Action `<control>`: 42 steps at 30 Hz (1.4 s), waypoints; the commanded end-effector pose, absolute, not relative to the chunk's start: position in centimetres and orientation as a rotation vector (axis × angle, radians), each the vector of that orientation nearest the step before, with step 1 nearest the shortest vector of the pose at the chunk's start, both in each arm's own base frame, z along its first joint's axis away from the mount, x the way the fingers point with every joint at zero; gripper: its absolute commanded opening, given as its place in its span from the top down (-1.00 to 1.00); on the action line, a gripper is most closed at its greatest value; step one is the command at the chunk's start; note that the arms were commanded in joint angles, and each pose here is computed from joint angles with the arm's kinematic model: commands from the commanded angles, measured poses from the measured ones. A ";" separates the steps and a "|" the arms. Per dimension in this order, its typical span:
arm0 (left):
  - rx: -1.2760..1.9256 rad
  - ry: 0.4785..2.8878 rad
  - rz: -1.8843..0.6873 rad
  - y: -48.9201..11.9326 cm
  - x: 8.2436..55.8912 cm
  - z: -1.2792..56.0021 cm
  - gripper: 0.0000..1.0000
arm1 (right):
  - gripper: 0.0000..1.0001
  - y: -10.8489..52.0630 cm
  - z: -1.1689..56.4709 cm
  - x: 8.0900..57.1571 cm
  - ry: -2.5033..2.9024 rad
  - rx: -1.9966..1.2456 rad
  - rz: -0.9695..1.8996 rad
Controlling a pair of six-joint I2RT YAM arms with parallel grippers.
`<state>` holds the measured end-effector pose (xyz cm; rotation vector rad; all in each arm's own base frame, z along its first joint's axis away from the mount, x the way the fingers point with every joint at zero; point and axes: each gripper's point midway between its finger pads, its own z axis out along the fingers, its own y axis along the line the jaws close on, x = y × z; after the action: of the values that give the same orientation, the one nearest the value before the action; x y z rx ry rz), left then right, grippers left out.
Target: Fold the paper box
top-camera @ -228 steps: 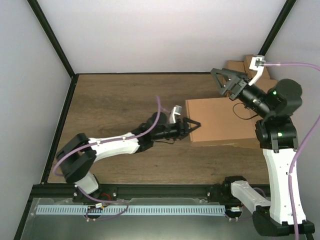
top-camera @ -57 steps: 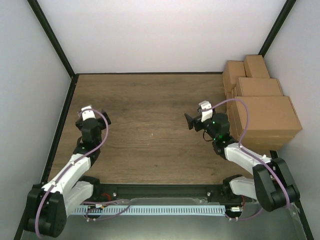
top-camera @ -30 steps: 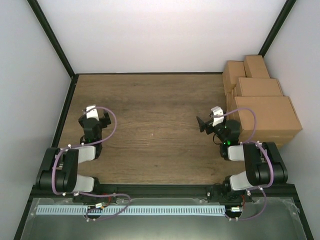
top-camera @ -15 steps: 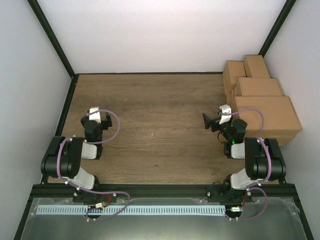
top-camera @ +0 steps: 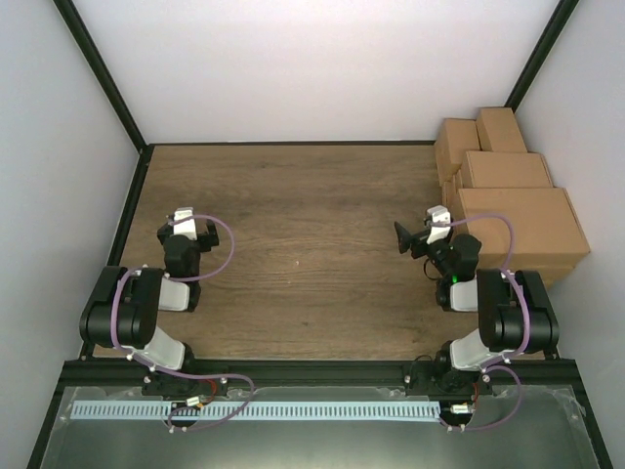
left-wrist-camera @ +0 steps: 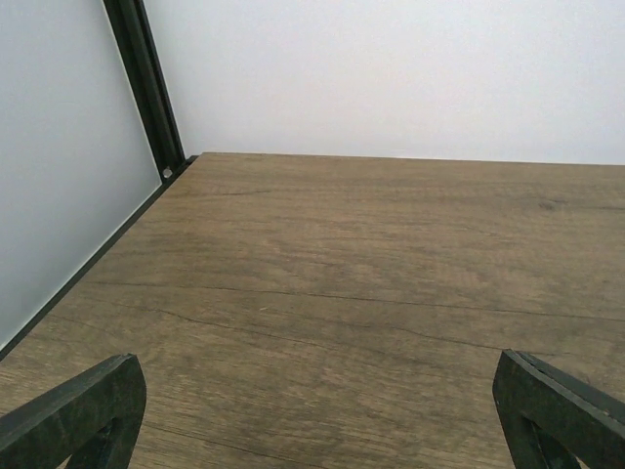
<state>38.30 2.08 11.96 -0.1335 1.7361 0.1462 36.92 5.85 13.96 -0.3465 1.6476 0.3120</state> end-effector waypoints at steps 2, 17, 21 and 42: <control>-0.120 1.685 0.128 1.9 38.6 13.3 -1.00 | -1.00 6.0 15.0 36.8 1.597 -0.366 0.278; -0.116 1.691 0.118 1.8 38.7 13.2 -1.00 | -1.00 5.9 15.0 36.8 1.596 -0.355 0.273; -0.116 1.689 0.119 1.8 38.7 13.3 -1.00 | -1.00 1.8 14.3 38.6 1.657 -0.064 0.126; -0.116 1.690 0.117 1.8 38.7 13.3 -1.00 | -1.00 2.6 14.3 38.1 1.637 -0.110 0.143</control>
<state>38.35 1.93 11.95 -0.1237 1.7371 0.1333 38.02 2.82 13.49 -0.1196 1.6765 0.1662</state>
